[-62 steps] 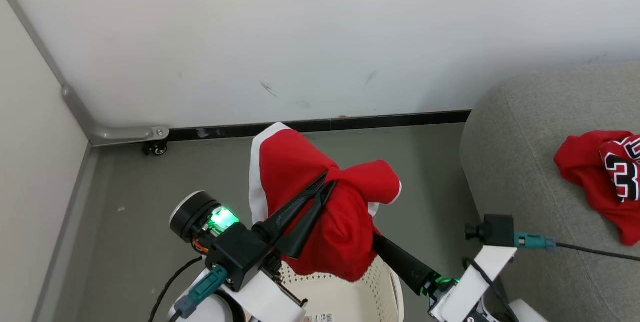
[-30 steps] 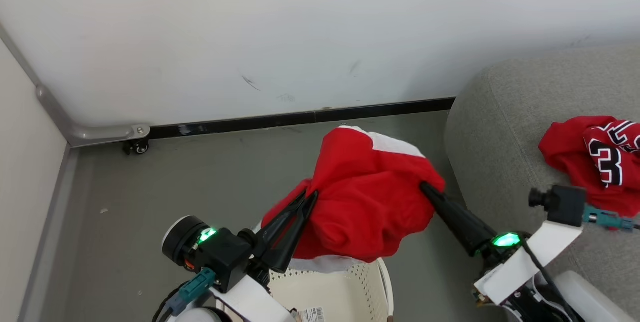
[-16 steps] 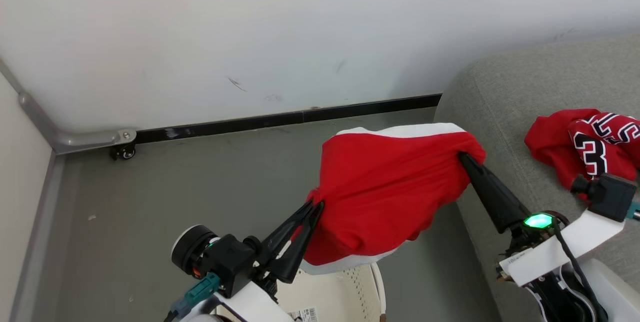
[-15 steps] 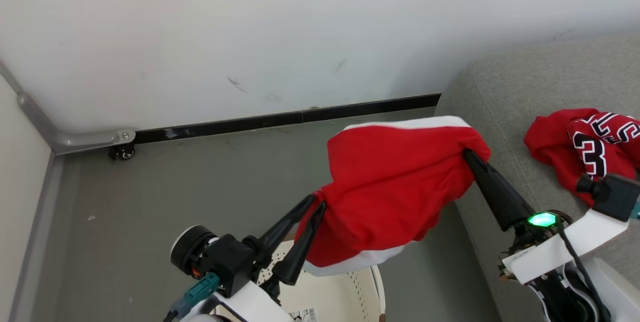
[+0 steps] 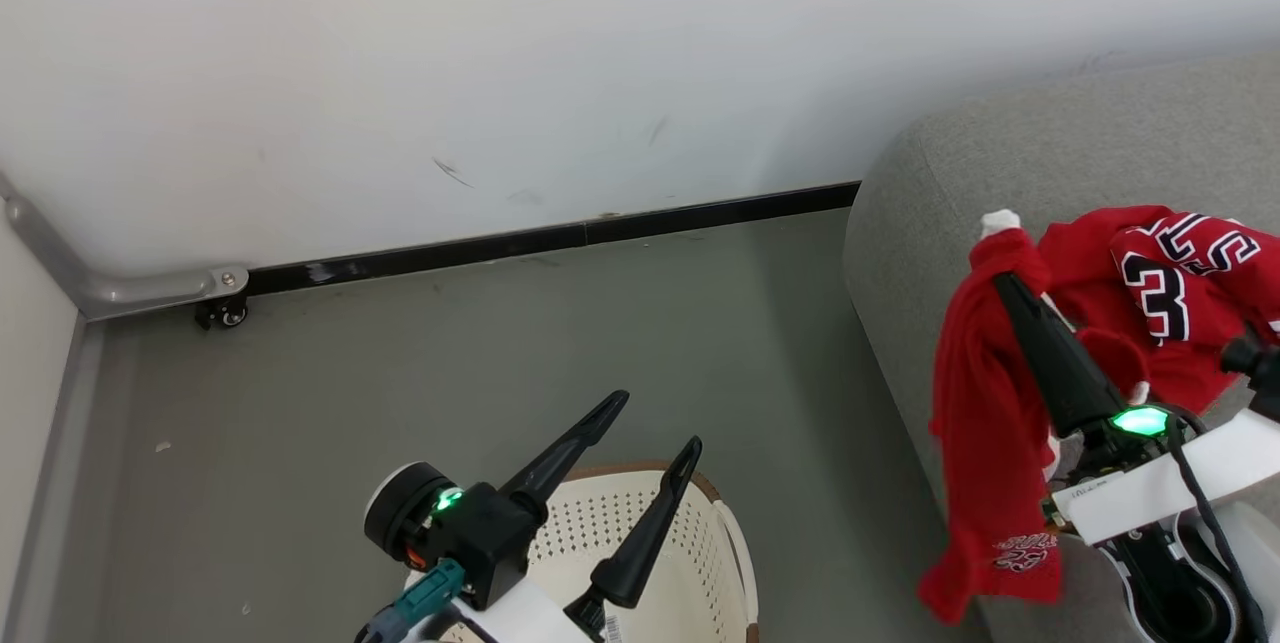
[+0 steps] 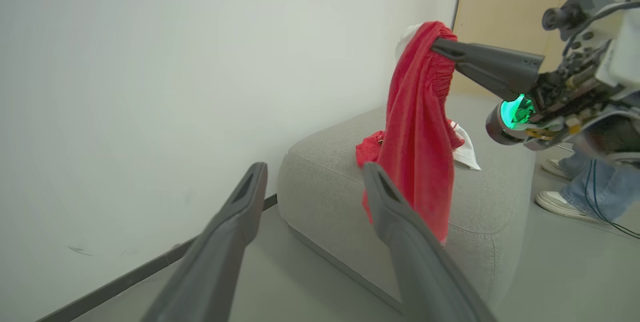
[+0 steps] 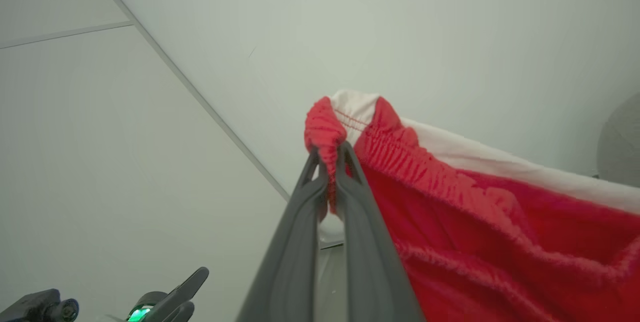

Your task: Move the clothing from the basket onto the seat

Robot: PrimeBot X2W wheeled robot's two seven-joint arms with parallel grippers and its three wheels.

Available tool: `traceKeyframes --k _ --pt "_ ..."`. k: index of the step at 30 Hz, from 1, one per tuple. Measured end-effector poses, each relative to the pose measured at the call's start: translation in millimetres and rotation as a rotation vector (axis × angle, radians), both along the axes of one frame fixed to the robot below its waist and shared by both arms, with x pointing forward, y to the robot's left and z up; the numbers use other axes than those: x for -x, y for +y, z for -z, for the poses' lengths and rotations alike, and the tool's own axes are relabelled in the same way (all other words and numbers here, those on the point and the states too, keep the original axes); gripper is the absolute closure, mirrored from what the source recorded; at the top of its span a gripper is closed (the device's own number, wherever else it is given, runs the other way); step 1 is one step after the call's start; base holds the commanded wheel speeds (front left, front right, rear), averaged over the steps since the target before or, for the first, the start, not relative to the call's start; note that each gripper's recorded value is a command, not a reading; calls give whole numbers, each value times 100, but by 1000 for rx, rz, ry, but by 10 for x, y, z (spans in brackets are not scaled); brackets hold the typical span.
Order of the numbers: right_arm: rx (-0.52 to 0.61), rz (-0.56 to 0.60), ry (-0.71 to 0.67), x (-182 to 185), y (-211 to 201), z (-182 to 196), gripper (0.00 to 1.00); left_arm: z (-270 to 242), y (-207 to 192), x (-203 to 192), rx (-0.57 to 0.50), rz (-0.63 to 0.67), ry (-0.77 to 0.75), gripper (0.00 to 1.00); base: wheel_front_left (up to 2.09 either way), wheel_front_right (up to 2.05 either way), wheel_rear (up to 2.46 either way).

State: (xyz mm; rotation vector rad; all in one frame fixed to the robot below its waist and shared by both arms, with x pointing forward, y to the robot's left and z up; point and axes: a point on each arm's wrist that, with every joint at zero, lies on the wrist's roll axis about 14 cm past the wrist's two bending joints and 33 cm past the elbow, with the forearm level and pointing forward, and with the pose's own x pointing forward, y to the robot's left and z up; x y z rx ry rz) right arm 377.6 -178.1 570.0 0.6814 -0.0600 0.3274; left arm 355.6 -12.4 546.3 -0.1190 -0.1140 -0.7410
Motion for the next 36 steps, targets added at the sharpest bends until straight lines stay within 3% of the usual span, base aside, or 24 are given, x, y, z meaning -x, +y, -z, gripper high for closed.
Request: traceKeyframes --k 20,36 --pt "34 115 -51 140 -437 -153 100 49 -389 235 1 136 19 0 0 0 0" --pt "61 239 -39 462 -878 -115 100 37 -751 436 38 261 41 0 0 0 0"
